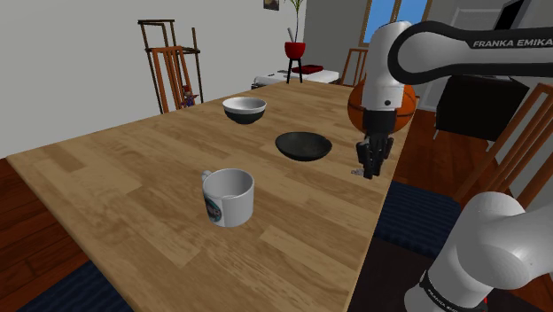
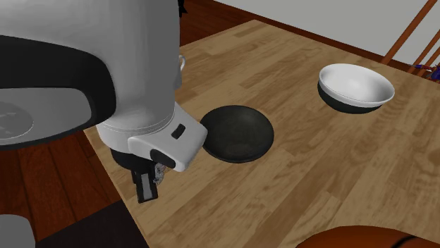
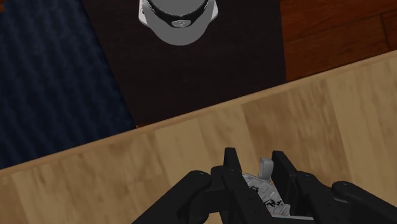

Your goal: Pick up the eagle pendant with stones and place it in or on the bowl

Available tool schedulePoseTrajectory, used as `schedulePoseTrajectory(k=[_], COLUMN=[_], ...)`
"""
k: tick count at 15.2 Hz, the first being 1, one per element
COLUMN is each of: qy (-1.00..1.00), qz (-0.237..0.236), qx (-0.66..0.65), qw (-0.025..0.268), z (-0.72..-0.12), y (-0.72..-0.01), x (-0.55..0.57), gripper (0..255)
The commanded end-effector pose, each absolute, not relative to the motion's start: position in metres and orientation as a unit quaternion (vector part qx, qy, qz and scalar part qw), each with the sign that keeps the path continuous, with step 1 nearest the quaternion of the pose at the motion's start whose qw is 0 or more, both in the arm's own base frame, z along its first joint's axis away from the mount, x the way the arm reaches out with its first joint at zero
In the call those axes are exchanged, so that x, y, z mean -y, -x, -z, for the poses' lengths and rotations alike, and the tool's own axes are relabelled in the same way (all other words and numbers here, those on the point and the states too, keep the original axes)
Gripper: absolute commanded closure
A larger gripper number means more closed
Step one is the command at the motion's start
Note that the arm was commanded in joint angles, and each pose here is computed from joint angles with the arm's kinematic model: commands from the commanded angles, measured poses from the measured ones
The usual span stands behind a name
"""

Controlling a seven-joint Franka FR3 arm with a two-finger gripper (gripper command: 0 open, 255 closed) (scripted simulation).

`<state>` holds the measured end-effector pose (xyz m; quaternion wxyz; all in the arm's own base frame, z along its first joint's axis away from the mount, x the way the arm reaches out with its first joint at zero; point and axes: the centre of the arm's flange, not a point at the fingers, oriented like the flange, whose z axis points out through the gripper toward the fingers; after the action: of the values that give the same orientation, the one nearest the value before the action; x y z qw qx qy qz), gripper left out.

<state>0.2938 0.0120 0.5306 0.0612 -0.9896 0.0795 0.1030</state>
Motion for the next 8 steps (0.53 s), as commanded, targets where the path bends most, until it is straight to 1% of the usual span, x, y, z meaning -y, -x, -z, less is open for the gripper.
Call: schedulePoseTrajectory(k=[1,8], qy=[0.990,0.990], qz=[-0.103,-0.103], qx=[-0.079,-0.079], qw=[0.061,0.061], z=[-0.542,-0.579], y=[-0.293,-0.293], x=[-0.012,-0.012], gripper=[255,255])
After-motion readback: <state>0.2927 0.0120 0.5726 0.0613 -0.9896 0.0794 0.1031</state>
